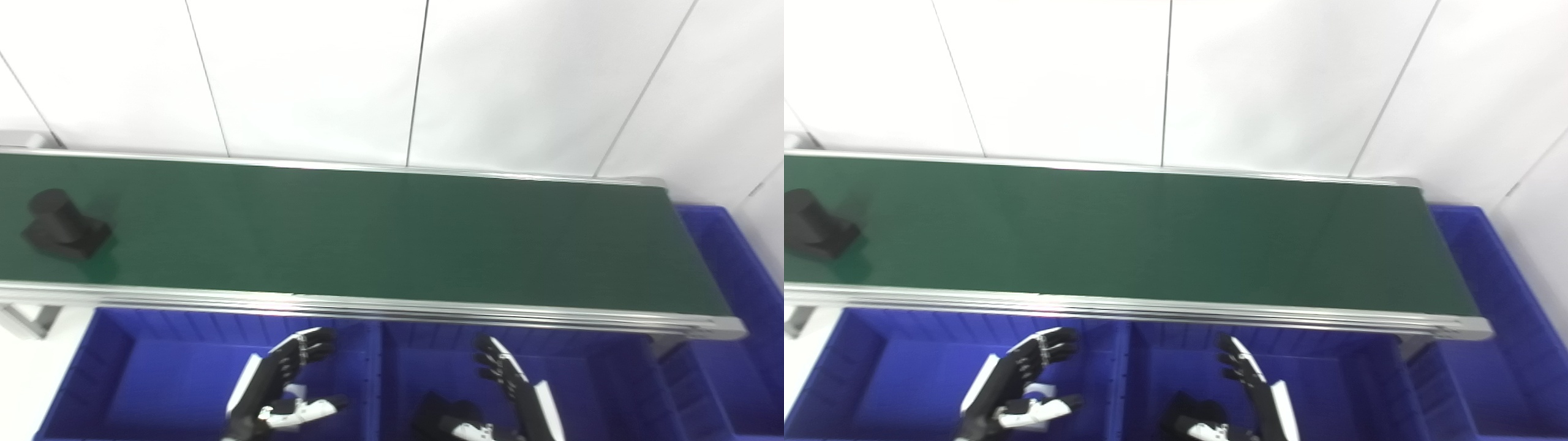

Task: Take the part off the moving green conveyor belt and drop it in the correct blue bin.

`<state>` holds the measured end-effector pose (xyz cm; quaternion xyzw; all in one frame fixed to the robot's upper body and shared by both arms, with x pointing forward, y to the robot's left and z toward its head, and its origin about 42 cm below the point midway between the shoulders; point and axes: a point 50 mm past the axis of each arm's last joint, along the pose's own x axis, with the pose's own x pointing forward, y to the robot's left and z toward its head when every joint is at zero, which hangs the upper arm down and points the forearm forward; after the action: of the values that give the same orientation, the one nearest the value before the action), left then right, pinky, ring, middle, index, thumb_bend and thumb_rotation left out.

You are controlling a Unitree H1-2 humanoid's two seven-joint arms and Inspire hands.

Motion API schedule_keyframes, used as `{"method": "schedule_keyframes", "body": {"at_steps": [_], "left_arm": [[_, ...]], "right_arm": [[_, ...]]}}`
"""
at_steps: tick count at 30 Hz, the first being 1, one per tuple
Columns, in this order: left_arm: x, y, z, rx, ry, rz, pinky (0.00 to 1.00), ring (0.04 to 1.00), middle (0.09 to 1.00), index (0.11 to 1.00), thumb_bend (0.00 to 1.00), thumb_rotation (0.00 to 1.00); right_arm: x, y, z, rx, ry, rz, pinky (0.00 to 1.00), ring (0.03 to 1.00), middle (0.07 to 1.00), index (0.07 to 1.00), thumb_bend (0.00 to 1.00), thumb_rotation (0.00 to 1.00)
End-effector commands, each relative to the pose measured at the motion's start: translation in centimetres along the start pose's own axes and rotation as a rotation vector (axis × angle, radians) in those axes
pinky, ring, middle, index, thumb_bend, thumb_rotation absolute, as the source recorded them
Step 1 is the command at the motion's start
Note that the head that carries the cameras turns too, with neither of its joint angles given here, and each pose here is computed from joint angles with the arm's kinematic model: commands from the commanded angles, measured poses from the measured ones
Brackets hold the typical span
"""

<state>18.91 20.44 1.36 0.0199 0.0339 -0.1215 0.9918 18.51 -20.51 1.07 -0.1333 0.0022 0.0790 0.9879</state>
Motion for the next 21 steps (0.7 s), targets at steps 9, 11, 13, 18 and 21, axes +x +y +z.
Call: {"method": "schedule_keyframes", "body": {"at_steps": [9,11,13,18,21], "left_arm": [[0.9,-1.4,0.3,0.01,-0.053,0.011,0.79,0.747,0.78,0.745,0.67,0.0],[1.1,-1.8,0.4,0.009,-0.045,0.013,0.78,0.738,0.774,0.74,0.67,0.0],[1.2,-2.0,0.5,0.012,-0.045,0.017,0.76,0.732,0.769,0.738,0.68,0.0],[1.5,-2.3,0.3,0.01,-0.046,0.019,0.74,0.728,0.757,0.733,0.71,0.0],[1.5,-2.4,0.2,0.004,-0.047,0.016,0.75,0.729,0.759,0.73,0.71,0.0]], "right_arm": [[0.5,-1.4,-0.3,0.008,-0.044,-0.004,0.78,0.844,0.882,0.91,0.61,0.0],[0.5,-1.6,-0.5,0.008,-0.036,-0.003,0.79,0.849,0.885,0.913,0.6,0.0],[0.5,-1.7,-0.7,0.011,-0.031,-0.003,0.79,0.854,0.886,0.912,0.59,0.0],[0.5,-2.0,-0.8,0.014,-0.026,-0.001,0.79,0.864,0.89,0.917,0.57,0.0],[0.6,-2.1,-0.9,0.012,-0.026,-0.001,0.79,0.863,0.894,0.923,0.57,0.0]]}}
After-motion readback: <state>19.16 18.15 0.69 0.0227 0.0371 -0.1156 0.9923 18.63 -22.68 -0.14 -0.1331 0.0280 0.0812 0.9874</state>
